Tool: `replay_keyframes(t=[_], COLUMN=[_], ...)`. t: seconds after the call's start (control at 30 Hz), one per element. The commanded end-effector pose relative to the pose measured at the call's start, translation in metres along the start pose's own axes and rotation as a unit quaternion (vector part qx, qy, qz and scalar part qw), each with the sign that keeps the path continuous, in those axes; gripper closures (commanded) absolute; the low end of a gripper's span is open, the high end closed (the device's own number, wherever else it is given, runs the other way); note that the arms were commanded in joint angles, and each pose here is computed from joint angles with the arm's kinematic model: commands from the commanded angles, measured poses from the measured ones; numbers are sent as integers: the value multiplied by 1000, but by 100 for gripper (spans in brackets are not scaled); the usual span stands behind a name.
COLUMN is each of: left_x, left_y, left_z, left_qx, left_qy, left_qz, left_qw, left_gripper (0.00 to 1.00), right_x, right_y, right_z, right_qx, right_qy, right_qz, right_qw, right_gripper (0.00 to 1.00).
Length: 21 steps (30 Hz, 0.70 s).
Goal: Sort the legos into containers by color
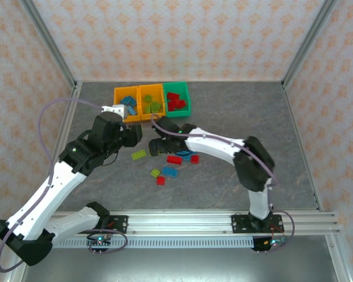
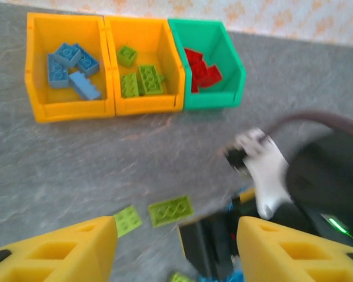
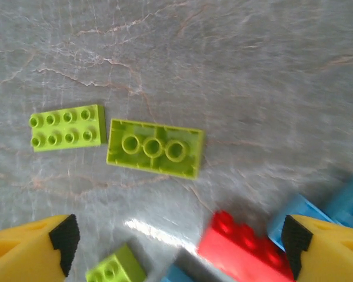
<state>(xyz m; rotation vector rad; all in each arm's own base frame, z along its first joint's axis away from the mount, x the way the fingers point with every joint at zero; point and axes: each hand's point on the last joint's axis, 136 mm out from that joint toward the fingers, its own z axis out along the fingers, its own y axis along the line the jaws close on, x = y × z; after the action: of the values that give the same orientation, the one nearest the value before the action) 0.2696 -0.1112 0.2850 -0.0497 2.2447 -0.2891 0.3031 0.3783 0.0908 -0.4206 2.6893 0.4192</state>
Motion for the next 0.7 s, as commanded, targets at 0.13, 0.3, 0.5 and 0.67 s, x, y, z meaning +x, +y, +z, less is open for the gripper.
replay_keyframes(t=[0.13, 0.3, 0.5, 0.67], left_x=[55, 48, 54, 58], left_y=[35, 54, 55, 62], left_z=[-20, -19, -15, -17], left_qx=[-46, -96, -90, -100], left_qy=[88, 57, 50, 39], left_qz=[119, 139, 143, 134], left_qw=[988, 984, 984, 985], left_gripper=[32, 22, 13, 0], right_x=[-6, 2, 9, -26], right_y=[10, 3, -11, 4], right_z=[46, 66, 69, 27], right_qx=[32, 58, 88, 48], right_qy=[28, 53, 54, -32], right_qz=[-23, -26, -18, -7], right_qw=[999, 997, 995, 998], right_gripper=[3, 17, 38, 49])
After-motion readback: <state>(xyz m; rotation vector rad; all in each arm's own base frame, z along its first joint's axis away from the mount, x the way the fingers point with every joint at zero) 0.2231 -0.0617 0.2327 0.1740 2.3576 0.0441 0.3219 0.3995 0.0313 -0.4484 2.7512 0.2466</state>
